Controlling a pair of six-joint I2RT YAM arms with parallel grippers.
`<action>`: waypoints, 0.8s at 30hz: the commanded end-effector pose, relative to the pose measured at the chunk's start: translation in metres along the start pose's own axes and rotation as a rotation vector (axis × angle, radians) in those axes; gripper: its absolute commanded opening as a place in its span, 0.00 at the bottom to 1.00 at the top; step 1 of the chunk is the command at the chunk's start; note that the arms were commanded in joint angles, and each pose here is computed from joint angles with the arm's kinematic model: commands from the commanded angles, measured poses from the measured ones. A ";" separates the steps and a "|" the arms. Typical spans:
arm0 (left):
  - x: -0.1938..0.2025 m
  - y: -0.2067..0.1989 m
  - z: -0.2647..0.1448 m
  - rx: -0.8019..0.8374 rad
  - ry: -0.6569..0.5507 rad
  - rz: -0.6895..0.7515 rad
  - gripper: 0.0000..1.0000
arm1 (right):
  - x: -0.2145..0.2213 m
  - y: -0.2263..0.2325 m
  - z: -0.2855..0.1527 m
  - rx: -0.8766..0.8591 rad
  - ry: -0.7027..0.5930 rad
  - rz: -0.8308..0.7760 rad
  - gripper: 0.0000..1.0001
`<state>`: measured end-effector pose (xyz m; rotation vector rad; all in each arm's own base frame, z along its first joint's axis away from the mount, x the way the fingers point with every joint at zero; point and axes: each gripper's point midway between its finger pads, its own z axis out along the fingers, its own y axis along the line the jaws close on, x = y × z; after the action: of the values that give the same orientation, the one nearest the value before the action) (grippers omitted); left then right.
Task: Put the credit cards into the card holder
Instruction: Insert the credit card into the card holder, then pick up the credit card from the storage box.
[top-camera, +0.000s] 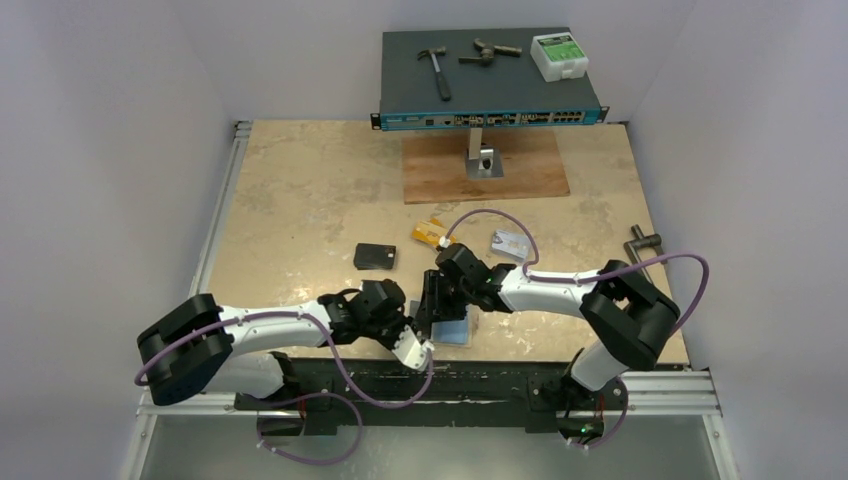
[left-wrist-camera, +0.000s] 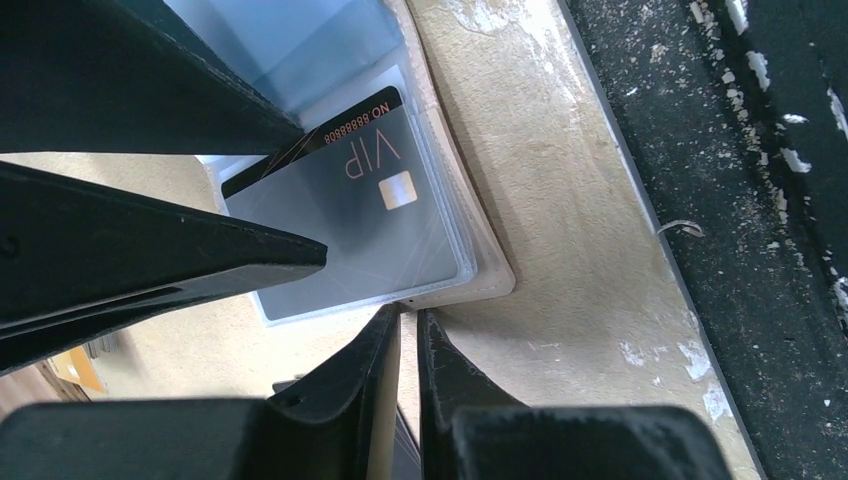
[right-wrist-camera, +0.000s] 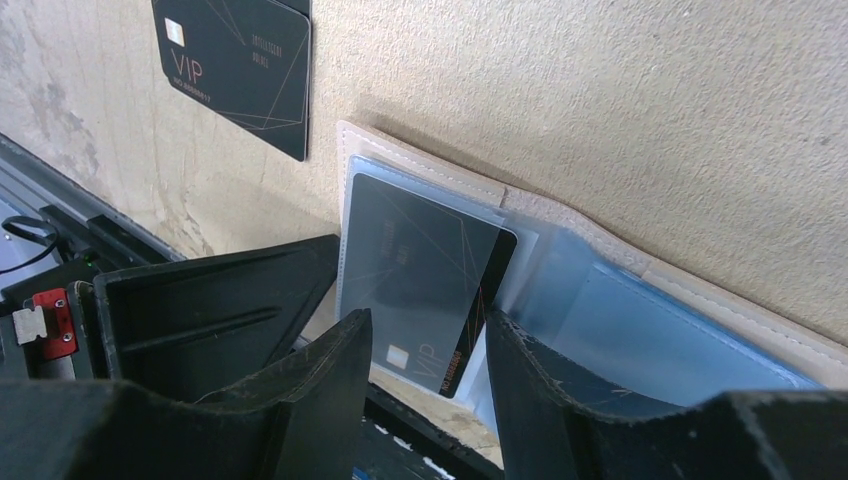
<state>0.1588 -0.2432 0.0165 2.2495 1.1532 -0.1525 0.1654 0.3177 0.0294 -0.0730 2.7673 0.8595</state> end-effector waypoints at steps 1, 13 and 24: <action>-0.007 0.011 0.001 -0.039 -0.017 -0.016 0.12 | -0.005 0.028 -0.006 -0.089 -0.005 -0.029 0.45; -0.009 0.024 -0.042 -0.017 -0.034 -0.221 0.52 | -0.028 0.005 -0.035 -0.050 -0.092 0.007 0.56; -0.001 0.097 -0.104 -0.120 -0.179 -0.533 0.54 | -0.117 -0.007 -0.083 0.023 -0.310 -0.006 0.71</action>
<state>0.2014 -0.2199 0.1028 1.9118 1.5499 -0.3303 0.2147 0.2746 0.0824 0.0667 2.6179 0.8526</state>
